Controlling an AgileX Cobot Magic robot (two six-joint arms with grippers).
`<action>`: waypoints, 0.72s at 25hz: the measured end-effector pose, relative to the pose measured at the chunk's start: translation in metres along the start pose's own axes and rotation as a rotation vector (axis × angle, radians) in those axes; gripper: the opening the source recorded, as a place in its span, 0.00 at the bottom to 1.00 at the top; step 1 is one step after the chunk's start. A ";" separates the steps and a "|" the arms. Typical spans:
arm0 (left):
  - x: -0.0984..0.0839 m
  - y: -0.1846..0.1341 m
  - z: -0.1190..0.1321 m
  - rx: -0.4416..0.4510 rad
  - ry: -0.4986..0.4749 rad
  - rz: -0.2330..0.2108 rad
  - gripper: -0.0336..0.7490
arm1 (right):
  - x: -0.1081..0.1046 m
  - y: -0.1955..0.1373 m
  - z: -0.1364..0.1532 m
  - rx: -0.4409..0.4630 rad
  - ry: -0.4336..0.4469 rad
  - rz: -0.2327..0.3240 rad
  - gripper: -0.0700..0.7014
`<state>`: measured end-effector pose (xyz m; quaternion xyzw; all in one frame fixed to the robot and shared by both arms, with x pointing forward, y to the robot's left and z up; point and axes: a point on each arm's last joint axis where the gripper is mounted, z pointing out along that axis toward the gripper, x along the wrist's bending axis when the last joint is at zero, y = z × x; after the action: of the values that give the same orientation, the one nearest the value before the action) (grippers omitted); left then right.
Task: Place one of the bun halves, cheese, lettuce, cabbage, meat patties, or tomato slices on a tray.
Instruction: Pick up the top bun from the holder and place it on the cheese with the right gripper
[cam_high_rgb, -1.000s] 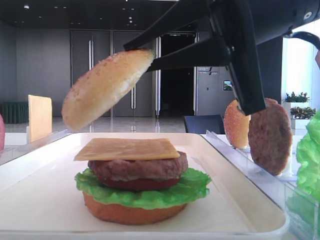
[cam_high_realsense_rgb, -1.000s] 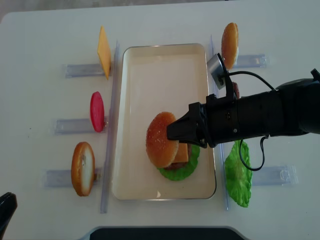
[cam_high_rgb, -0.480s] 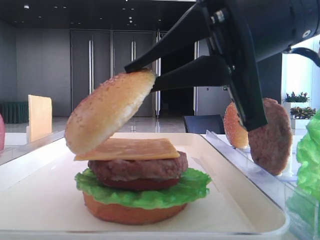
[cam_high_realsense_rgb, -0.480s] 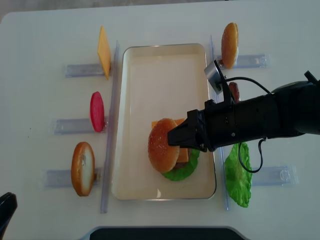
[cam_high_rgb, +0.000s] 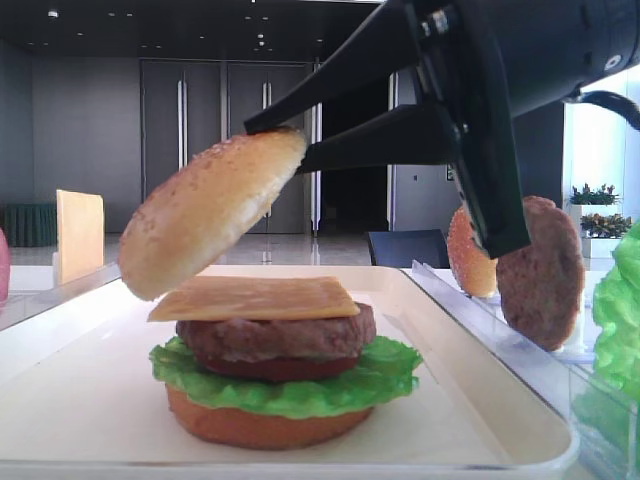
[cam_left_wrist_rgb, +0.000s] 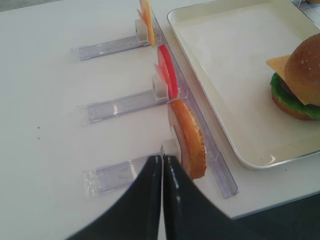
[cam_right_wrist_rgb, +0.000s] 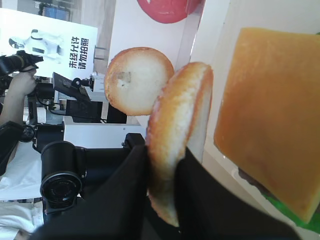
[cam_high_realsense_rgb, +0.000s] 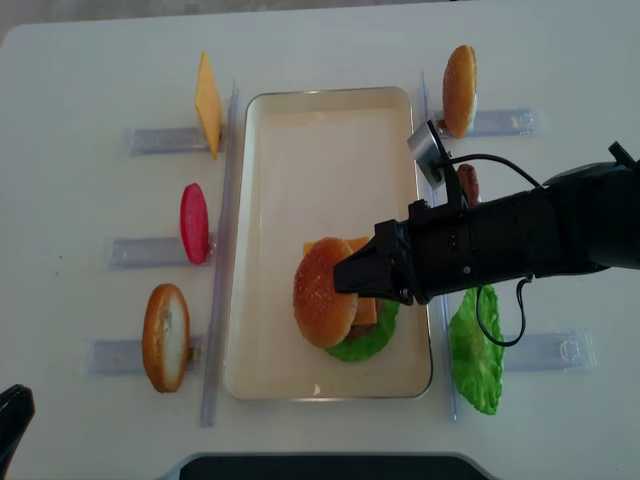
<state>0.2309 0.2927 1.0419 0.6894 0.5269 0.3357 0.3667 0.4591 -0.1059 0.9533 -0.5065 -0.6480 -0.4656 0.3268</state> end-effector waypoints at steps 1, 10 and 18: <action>0.000 0.000 0.000 0.000 0.000 0.000 0.04 | 0.000 0.000 0.000 0.000 0.000 0.000 0.25; 0.000 0.000 0.000 0.000 0.000 0.000 0.04 | -0.005 0.008 -0.010 -0.037 0.002 0.017 0.25; 0.000 0.000 0.000 0.000 0.000 0.000 0.04 | -0.009 0.008 -0.009 -0.042 -0.021 0.024 0.25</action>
<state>0.2309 0.2927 1.0419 0.6894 0.5269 0.3357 0.3667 0.4691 -0.1171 0.9508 -0.5261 -0.6352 -0.4698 0.3147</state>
